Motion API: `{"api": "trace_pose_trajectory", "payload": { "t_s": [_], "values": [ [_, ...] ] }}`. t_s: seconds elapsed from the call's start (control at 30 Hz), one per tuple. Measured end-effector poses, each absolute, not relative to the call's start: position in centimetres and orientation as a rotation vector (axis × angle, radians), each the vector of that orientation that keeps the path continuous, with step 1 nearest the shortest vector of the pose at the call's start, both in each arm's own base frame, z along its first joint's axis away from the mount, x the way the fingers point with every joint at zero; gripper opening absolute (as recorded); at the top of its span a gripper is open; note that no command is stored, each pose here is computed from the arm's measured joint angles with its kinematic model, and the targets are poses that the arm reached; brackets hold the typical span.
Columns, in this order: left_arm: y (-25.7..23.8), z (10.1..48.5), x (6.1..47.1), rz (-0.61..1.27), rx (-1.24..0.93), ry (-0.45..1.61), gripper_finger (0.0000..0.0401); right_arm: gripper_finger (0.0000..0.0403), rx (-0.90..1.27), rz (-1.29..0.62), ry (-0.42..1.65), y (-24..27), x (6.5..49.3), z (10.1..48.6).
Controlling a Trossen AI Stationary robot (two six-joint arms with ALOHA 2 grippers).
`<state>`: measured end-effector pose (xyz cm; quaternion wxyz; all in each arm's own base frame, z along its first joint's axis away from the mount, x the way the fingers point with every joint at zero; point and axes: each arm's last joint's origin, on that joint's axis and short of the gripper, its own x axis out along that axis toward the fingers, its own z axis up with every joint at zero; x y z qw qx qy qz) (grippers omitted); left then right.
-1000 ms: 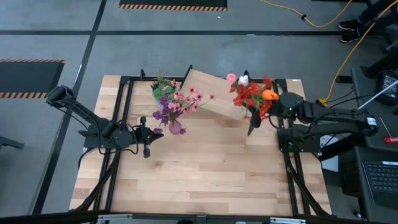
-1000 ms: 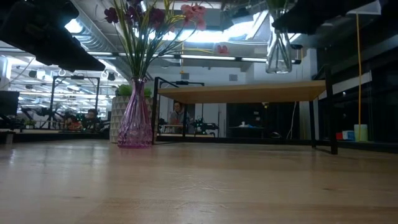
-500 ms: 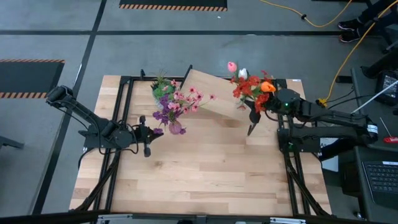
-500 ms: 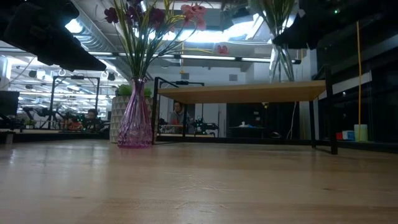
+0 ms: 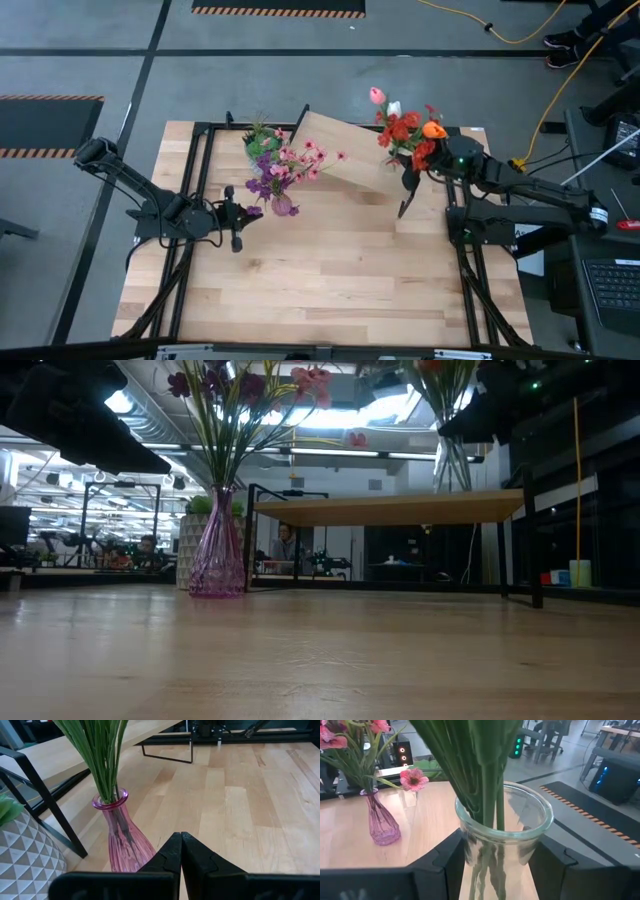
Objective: Pick and place flowers into a vace then onto a shelf
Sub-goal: Put the transparent vase on the shelf
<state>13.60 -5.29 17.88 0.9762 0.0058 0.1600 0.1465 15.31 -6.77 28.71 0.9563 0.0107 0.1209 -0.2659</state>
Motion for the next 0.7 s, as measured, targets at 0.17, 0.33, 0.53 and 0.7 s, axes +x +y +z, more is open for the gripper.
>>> {"api": "trace_pose_trajectory", "payload": {
  "t_s": [0.17,0.33,0.53,0.7],
  "values": [
    [-5.3,17.9,13.6,0.295,0.011,0.322,0.0004,0.0172,0.025,-0.533,0.245,-7.0,15.2,28.7],
    [-5.3,17.9,13.6,0.296,0.011,0.322,0.0004,0.0172,0.017,-0.549,0.213,-7.4,15.2,27.5],
    [-5.3,17.9,13.6,0.295,0.012,0.323,0.0004,0.0172,0.008,-0.518,0.208,-7.6,15.1,27.3],
    [-5.3,17.9,13.6,0.295,0.012,0.322,0.0004,0.0172,0.012,-0.509,0.216,-7.6,15.1,27.3]
  ]
}}
